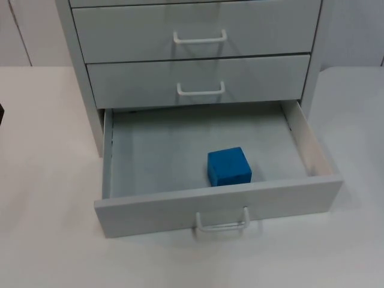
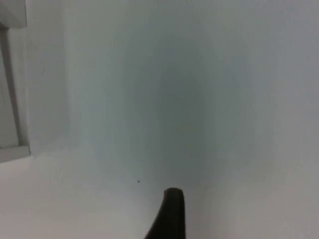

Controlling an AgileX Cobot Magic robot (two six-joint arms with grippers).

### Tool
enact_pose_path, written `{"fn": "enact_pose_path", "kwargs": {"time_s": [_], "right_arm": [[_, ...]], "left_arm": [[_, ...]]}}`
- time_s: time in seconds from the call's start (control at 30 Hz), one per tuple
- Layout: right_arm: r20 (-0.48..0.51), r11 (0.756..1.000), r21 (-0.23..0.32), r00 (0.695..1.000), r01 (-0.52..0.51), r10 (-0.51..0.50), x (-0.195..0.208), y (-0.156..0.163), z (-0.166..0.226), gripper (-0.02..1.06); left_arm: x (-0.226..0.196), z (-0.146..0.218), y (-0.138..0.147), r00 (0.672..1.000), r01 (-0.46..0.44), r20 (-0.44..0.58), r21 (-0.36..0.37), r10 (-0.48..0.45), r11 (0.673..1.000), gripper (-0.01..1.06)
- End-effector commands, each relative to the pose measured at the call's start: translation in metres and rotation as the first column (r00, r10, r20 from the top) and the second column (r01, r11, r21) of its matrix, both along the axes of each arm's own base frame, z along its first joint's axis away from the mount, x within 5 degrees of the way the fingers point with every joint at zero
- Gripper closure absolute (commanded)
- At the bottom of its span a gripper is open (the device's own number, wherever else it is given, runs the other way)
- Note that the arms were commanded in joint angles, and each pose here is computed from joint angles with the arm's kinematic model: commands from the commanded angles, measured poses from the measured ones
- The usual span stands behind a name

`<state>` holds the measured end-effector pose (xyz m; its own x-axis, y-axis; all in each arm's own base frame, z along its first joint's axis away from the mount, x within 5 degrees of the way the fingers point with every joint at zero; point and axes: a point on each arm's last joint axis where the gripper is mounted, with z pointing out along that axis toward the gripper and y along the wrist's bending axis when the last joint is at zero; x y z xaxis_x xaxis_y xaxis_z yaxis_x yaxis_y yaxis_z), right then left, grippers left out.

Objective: Open the drawer with the left hand, place the block into the drawer with the right hand, then close the drawer with the left hand.

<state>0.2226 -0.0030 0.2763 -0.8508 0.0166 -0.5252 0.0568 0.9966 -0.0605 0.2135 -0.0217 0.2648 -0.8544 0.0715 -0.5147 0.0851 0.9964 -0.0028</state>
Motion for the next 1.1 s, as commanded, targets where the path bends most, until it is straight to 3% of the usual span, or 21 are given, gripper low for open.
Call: {"fn": "enact_pose_path", "kwargs": {"time_s": [0.0, 0.07, 0.13, 0.17, 0.2, 0.3, 0.37, 0.5, 0.53, 0.63, 0.73, 0.87, 0.9, 1.0, 1.07], "right_arm": [[-0.003, 1.000, -0.006, 1.000, -0.001, 0.001, -0.002, 0.001, -0.001, 0.33], [-0.003, 1.000, -0.006, 1.000, -0.001, 0.001, -0.002, 0.001, -0.001, 0.33], [-0.003, 1.000, -0.006, 1.000, -0.001, 0.001, -0.002, 0.001, -0.001, 0.33], [-0.003, 1.000, -0.006, 1.000, -0.001, 0.001, -0.002, 0.001, -0.001, 0.33], [-0.003, 1.000, -0.006, 1.000, -0.001, 0.001, -0.002, 0.001, -0.001, 0.33], [-0.003, 1.000, -0.006, 1.000, -0.001, 0.001, -0.002, 0.001, -0.001, 0.33], [-0.001, 1.000, -0.006, 1.000, -0.001, 0.001, -0.002, 0.001, -0.001, 0.33], [0.001, 1.000, -0.004, 1.000, 0.000, 0.000, -0.002, 0.001, -0.001, 0.33], [0.001, 1.000, -0.004, 1.000, 0.000, 0.000, -0.002, 0.001, -0.001, 0.33], [0.004, 1.000, 0.005, 1.000, 0.014, -0.014, -0.001, 0.001, 0.000, 0.33], [0.006, 1.000, 0.005, 1.000, 0.014, -0.014, -0.001, 0.001, 0.000, 0.33], [0.006, 1.000, 0.005, 1.000, 0.014, -0.014, -0.001, 0.001, 0.000, 0.33], [0.006, 1.000, 0.005, 1.000, 0.014, -0.014, -0.001, 0.001, 0.000, 0.33], [0.006, 1.000, 0.005, 1.000, 0.014, -0.014, -0.001, 0.001, 0.000, 0.33], [0.006, 1.000, 0.005, 1.000, 0.014, -0.014, -0.001, 0.001, 0.000, 0.33]], "left_arm": [[-0.001, 0.001, -0.001, 1.000, -0.008, 0.006, -0.021, 0.008, 1.000, 0.19], [-0.001, 0.001, -0.001, 1.000, 0.000, 0.006, -0.021, 0.000, 1.000, 0.49], [-0.002, 0.001, -0.005, 0.999, 0.047, 0.007, -0.037, -0.046, 0.998, 0.97], [-0.002, 0.001, -0.005, 0.999, 0.047, 0.007, -0.037, -0.046, 0.998, 0.97], [-0.002, 0.001, -0.008, 0.993, 0.117, 0.014, -0.036, -0.116, 0.993, 1.05], [-0.006, 0.004, -0.032, 0.951, 0.308, 0.049, -0.106, -0.305, 0.945, 1.05], [-0.008, 0.004, -0.040, 0.933, 0.360, 0.054, -0.101, -0.356, 0.928, 1.05], [-0.018, 0.001, -0.075, 0.855, 0.517, 0.051, 0.019, -0.517, 0.856, 1.05], [-0.018, 0.001, -0.075, 0.855, 0.517, 0.051, 0.019, -0.517, 0.856, 1.05], [-0.024, -0.006, -0.097, 0.810, 0.580, 0.019, 0.114, -0.586, 0.807, 1.05], [-0.025, -0.013, -0.110, 0.796, 0.597, -0.002, 0.174, -0.606, 0.783, 1.05], [-0.037, -0.033, -0.147, 0.673, 0.722, -0.068, 0.281, -0.737, 0.633, 1.05], [-0.037, -0.033, -0.147, 0.673, 0.722, -0.068, 0.281, -0.737, 0.633, 1.05], [-0.042, -0.047, -0.166, 0.610, 0.758, -0.099, 0.362, -0.786, 0.542, 1.05], [-0.045, -0.054, -0.177, 0.587, 0.763, -0.099, 0.398, -0.803, 0.509, 1.05]]}}
